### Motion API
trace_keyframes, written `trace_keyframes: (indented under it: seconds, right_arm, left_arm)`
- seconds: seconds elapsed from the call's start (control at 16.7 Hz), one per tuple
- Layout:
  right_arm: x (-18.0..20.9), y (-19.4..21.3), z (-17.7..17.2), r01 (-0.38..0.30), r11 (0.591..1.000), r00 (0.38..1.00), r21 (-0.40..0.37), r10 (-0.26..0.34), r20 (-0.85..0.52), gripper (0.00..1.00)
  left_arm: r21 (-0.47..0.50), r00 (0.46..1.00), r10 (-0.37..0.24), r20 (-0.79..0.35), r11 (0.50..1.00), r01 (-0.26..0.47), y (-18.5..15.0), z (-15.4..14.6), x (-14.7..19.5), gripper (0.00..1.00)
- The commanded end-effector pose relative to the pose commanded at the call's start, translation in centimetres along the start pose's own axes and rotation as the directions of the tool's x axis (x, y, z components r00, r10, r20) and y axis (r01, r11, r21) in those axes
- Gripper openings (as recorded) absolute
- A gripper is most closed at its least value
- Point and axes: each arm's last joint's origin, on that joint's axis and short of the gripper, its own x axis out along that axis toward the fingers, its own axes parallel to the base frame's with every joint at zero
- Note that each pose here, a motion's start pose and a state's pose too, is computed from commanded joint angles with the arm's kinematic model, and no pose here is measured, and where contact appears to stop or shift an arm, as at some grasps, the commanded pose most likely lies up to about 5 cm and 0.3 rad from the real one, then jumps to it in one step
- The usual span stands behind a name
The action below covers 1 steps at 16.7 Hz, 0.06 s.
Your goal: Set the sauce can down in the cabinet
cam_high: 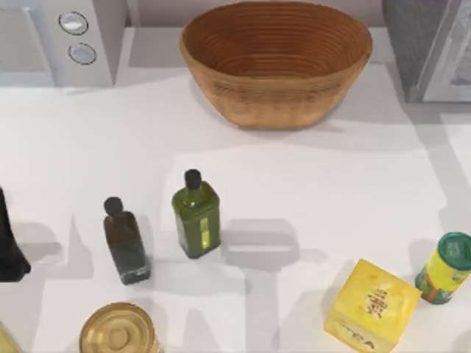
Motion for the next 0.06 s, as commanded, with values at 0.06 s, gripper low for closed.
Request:
trace_keyframes:
  seconds: [0.06]
  right_arm:
    - [0.0, 0.0, 0.0, 0.0, 1.0, 1.0, 0.0, 0.0, 0.0, 1.0]
  left_arm:
    - [0.0, 1.0, 0.0, 0.0, 1.0, 0.0, 0.0, 0.0, 0.0, 1.0]
